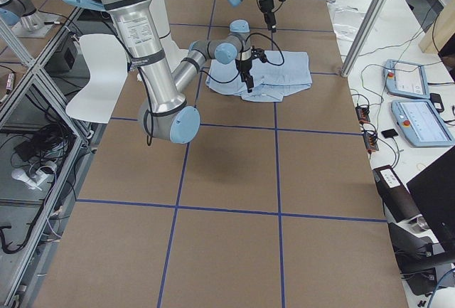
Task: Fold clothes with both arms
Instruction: 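Raise the right gripper above the shirt's collar area, then move the right gripper to the shirt's far corner beside the collar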
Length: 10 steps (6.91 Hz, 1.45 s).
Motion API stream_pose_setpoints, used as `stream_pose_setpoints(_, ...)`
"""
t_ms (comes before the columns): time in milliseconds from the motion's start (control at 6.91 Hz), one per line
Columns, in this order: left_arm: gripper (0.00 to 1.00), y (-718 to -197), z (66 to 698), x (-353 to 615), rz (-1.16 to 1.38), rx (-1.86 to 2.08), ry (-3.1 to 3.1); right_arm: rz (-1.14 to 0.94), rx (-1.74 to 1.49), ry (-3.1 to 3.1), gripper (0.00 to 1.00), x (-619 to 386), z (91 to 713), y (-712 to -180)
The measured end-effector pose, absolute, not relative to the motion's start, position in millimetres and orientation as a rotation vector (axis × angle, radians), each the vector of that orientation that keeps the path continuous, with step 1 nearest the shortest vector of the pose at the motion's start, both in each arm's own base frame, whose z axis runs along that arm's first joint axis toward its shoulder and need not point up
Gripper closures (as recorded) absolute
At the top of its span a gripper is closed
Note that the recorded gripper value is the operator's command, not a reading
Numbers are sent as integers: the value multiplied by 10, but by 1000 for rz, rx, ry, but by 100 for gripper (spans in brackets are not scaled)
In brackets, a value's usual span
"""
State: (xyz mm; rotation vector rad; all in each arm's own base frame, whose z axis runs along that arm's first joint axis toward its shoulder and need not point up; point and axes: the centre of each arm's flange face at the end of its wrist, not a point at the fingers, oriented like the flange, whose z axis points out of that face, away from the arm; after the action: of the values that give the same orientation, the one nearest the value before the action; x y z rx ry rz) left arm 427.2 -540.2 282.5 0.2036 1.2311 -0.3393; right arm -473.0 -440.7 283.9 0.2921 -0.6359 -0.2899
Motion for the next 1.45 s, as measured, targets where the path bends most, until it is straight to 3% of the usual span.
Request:
stream_pose_setpoints(579,0,-5410,2885,4295,-342,197,1223,-294,353,-616,0,-5490,2653,-4751)
stream_pose_setpoints(1448,0,-5422,2886,4308,-342,197,1223,-311,333,-590,0,-5658,2882,-4824)
